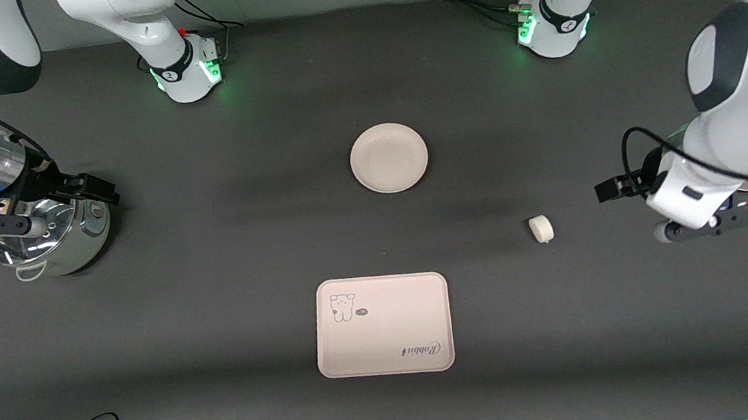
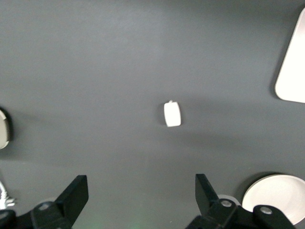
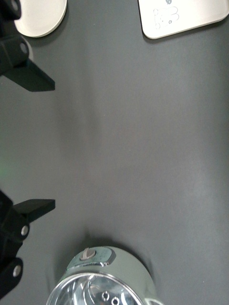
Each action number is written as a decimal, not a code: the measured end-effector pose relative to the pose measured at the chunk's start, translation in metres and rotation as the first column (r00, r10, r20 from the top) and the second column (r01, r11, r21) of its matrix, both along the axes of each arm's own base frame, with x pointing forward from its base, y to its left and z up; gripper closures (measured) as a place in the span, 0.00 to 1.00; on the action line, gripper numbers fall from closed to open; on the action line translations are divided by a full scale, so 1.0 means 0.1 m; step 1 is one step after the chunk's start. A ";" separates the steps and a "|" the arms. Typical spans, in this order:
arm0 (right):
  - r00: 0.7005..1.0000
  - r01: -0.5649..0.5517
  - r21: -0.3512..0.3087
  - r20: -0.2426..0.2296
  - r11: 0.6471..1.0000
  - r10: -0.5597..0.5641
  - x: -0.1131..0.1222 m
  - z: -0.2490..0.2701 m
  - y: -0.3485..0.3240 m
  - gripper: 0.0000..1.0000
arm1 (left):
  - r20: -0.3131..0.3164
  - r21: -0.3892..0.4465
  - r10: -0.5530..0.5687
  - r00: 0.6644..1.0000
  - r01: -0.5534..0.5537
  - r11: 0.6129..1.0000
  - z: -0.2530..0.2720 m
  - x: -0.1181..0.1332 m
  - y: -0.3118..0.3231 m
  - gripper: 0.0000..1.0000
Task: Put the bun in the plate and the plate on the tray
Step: 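Move the left gripper over the small white bun, then lower the left gripper and close it on the white bun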
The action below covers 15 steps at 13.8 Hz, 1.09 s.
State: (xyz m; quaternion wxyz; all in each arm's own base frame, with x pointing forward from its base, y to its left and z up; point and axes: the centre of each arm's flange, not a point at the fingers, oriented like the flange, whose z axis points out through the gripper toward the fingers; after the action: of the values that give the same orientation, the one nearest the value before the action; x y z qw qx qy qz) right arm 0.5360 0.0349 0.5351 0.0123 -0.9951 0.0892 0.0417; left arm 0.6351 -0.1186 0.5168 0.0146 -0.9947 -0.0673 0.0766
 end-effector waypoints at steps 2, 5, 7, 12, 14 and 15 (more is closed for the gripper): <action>1.000 -0.012 0.001 0.002 1.000 0.012 0.03 -0.05 0.07 0.00 | 0.006 -0.006 0.004 1.000 -0.004 1.000 0.00 0.04 -0.03 0.00; 1.000 -0.017 0.001 -0.001 1.000 0.017 0.04 -0.07 0.10 0.00 | 0.015 -0.012 0.002 1.000 -0.002 1.000 -0.20 0.08 -0.06 0.00; 1.000 -0.017 0.001 -0.001 1.000 0.017 0.03 -0.07 0.10 0.00 | 0.038 -0.020 0.001 0.999 0.000 1.000 -0.70 0.12 -0.09 0.00; 1.000 -0.016 0.001 0.001 1.000 0.016 0.04 -0.07 0.10 0.00 | 0.025 -0.022 0.037 0.999 -0.037 0.999 -2.12 -0.17 -0.10 0.00; 1.000 -0.016 0.001 0.001 1.000 0.016 0.04 -0.07 0.10 0.00 | 0.016 -0.016 0.072 0.997 -0.071 0.997 -2.34 -0.30 -0.13 0.00; 1.000 -0.016 0.001 0.001 1.000 0.016 0.04 -0.07 0.10 0.00 | 0.016 -0.014 0.080 0.997 -0.080 0.997 -2.41 -0.34 -0.17 0.00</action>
State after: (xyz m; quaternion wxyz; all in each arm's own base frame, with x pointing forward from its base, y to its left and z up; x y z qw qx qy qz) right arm 0.5398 0.0449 0.5283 0.0123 -0.9958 0.0814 0.0412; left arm 0.6011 -0.1353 0.2759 0.0042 -0.9919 -0.1065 0.0692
